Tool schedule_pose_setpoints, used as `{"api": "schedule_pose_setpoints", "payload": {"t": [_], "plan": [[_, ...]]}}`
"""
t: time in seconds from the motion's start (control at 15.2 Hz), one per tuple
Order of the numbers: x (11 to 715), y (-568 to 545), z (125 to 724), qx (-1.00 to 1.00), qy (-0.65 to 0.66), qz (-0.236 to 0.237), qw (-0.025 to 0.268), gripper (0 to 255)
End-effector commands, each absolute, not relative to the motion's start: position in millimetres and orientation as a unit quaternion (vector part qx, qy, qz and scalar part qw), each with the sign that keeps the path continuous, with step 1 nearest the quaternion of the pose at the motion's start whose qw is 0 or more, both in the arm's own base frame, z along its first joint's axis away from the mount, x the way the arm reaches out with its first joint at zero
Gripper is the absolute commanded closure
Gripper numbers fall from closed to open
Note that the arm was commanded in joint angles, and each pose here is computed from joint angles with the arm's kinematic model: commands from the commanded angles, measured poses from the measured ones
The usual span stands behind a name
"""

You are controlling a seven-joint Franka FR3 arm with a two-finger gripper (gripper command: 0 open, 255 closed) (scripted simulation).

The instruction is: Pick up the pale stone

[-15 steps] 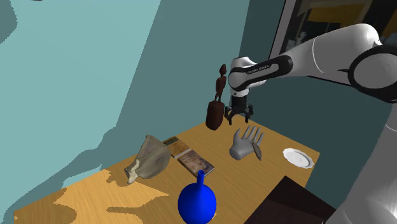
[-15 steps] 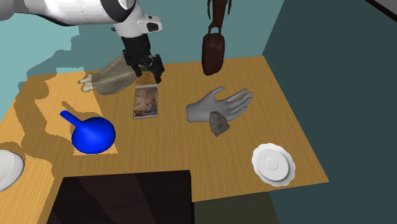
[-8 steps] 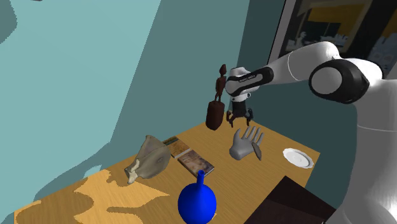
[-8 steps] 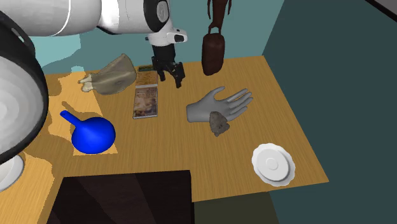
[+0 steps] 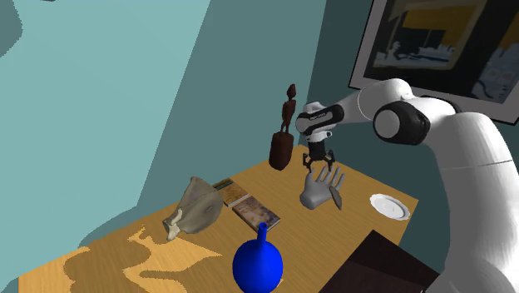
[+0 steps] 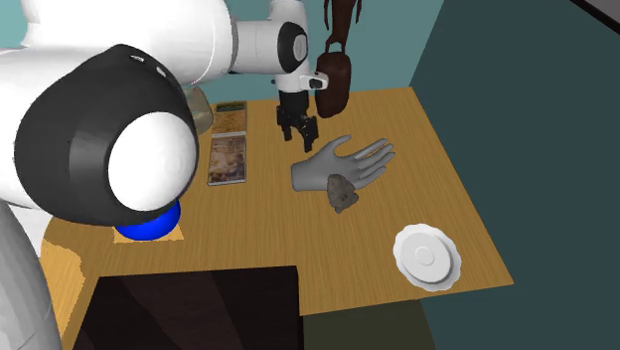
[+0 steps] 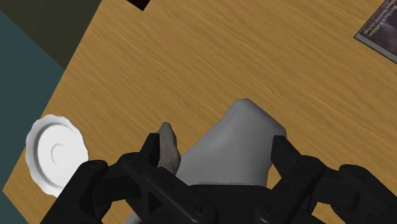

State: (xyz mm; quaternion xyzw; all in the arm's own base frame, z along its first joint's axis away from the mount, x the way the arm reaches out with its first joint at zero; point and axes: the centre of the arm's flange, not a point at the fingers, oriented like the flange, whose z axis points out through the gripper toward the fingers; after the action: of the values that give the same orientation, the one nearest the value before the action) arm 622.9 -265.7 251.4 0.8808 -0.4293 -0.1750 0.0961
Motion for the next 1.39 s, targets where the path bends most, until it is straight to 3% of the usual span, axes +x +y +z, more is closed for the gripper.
{"api": "schedule_pose_setpoints", "payload": {"t": [0.0, 0.66, 1.32], "plan": [[625, -285, 233, 0.868, -0.449, -0.186, 0.103, 0], [612, -396, 146, 0.795, -0.542, -0.239, 0.133, 0], [612, -396, 106, 0.795, -0.542, -0.239, 0.133, 0]]}}
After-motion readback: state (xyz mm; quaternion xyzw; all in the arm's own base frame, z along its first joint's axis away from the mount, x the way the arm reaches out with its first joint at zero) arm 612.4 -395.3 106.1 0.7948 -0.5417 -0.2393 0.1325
